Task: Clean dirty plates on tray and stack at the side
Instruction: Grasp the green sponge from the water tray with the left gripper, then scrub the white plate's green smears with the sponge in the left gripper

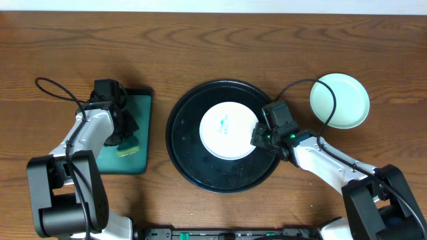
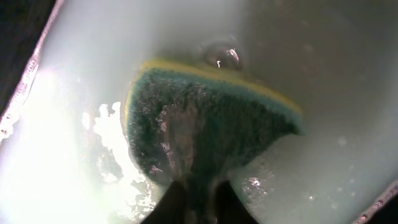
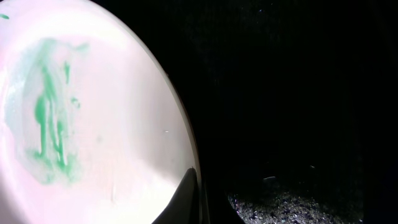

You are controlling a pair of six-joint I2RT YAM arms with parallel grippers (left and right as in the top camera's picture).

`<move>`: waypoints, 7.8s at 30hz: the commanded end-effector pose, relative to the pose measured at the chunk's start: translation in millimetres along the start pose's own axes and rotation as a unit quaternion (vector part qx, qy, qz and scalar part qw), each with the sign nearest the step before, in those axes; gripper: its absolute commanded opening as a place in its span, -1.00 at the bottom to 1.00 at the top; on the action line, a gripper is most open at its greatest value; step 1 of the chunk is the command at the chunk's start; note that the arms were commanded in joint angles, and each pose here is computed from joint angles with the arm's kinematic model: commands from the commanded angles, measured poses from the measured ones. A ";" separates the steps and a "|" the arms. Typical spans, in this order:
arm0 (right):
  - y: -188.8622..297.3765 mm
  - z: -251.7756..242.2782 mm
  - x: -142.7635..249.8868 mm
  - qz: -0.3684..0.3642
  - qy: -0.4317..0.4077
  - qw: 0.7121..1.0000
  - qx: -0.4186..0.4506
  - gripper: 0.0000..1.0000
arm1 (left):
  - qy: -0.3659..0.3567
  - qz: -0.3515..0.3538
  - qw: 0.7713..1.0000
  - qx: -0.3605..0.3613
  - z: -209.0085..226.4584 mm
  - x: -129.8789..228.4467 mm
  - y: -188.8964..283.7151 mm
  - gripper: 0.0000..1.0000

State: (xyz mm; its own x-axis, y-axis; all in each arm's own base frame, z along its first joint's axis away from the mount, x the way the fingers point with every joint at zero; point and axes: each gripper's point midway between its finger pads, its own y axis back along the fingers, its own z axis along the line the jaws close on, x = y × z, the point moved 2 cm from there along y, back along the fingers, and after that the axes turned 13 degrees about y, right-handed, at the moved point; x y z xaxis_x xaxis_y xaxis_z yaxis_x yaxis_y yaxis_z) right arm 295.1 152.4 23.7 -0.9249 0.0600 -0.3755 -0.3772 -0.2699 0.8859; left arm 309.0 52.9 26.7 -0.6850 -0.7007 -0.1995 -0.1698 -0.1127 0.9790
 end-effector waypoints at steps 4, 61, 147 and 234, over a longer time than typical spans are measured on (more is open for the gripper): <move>-2.1 -0.1 5.9 0.016 0.005 1.000 -0.007 -0.97 | -0.006 0.022 1.000 0.001 2.2 7.5 -8.6 -0.86; 0.5 33.3 23.3 0.057 0.035 0.994 -0.091 -0.97 | -0.060 0.013 0.961 0.271 -52.0 36.5 130.1 -0.86; 1.2 60.6 33.6 0.058 0.068 0.989 -0.118 -0.97 | -0.253 0.051 0.966 -0.023 -109.5 163.5 9.9 -0.86; -21.5 62.8 42.1 0.068 -0.045 0.993 -0.085 -0.98 | -0.252 -0.069 0.964 -0.042 -140.8 112.4 90.3 -0.86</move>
State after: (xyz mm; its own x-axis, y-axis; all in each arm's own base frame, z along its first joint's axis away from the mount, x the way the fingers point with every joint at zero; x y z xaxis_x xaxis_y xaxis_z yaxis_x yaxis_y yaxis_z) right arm 264.5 226.4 17.9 -0.9647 0.0805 -0.2507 -0.2581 -0.4777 0.8398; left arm 299.4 -137.2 69.6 -0.9509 -0.2228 -0.2149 -0.1566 -0.2525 0.9548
